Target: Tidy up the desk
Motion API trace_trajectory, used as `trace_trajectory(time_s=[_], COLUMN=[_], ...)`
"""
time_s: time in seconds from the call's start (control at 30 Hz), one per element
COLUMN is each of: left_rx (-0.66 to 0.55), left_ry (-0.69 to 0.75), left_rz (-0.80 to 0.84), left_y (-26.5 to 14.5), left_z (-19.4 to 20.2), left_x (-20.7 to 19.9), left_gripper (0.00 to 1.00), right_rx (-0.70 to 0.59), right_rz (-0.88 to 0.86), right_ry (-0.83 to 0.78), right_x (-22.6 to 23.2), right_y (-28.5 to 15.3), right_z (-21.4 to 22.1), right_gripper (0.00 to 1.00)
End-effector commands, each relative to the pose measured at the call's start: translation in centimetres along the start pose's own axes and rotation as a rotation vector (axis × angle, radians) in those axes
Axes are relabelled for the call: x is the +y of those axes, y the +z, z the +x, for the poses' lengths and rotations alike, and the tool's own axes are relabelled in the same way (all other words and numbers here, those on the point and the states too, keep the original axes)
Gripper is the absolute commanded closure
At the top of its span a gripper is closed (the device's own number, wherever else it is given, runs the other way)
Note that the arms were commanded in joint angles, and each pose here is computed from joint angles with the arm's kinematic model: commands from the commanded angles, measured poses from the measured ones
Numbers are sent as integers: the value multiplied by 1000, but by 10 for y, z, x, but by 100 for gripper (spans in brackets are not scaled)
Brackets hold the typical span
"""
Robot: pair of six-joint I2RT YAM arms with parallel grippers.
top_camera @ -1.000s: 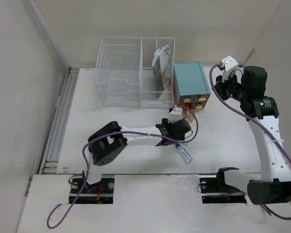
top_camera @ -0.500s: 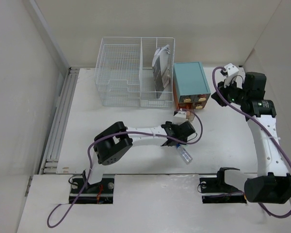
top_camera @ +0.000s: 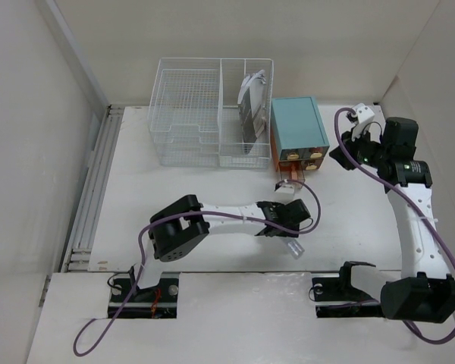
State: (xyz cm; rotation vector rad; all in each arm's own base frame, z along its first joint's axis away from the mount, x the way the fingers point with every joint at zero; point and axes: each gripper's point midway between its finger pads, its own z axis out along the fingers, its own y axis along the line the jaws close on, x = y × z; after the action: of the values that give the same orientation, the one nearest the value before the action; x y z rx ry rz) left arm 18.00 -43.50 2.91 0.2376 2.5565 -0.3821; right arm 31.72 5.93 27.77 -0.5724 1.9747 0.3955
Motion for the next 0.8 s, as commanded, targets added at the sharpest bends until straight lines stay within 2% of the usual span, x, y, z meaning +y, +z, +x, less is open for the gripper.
trace_trajectory(time_s=[0.0, 0.33, 0.63, 0.77], left_rx=[27, -20, -12, -46], left_ry=[-22, 7, 36, 34], left_rz=[35, 109, 139, 130], left_y=[-6, -21, -9, -10], left_z=[5, -18, -23, -41], left_x=[-17, -39, -44, -43], left_gripper=[37, 37, 37, 37], right_rx=[-65, -60, -53, -53], right_rz=[-7, -18, -21, -21], right_ry=[-50, -45, -40, -40], right_x=[1, 2, 1, 1], right_y=[-5, -2, 0, 0], right_z=[-15, -13, -12, -12], right_gripper=[86, 86, 86, 86])
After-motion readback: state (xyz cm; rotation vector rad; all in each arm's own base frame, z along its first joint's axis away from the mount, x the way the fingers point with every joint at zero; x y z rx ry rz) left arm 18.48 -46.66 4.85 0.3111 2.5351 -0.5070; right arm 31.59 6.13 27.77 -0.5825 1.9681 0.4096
